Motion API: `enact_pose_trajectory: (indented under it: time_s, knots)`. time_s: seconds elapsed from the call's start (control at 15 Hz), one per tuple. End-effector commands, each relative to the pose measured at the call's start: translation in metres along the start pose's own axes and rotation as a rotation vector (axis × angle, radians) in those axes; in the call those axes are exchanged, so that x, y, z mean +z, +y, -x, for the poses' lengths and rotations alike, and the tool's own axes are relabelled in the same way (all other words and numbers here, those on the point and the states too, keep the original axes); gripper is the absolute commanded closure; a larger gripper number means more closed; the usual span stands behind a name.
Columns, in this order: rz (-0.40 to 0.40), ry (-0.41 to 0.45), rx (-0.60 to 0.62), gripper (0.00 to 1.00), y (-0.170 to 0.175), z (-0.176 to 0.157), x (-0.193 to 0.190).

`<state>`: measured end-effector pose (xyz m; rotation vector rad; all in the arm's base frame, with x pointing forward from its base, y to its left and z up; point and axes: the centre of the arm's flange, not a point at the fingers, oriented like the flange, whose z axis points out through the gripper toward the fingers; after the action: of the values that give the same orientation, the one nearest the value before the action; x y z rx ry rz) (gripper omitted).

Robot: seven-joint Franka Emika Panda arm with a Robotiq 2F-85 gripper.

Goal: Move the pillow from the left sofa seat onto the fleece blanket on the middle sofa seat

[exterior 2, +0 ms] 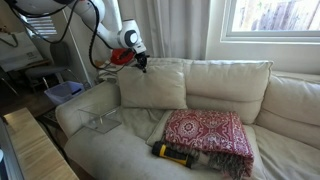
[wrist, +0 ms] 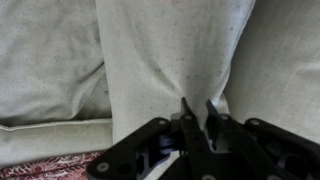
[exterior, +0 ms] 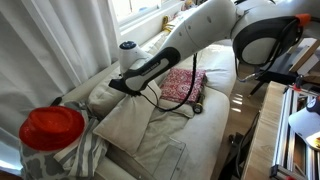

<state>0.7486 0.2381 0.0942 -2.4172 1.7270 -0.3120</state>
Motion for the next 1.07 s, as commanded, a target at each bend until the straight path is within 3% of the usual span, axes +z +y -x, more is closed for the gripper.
enact_pose_trajectory:
  time_s: [0.0,0.6,1.0]
  knots:
    - [0.012,-0.01,0.036,0.97,0.028,-0.027,-0.049]
    - [0.058,0.096,0.037,0.97,0.06,-0.054,-0.149]
    - [0.095,0.216,0.074,0.97,0.102,-0.074,-0.204]
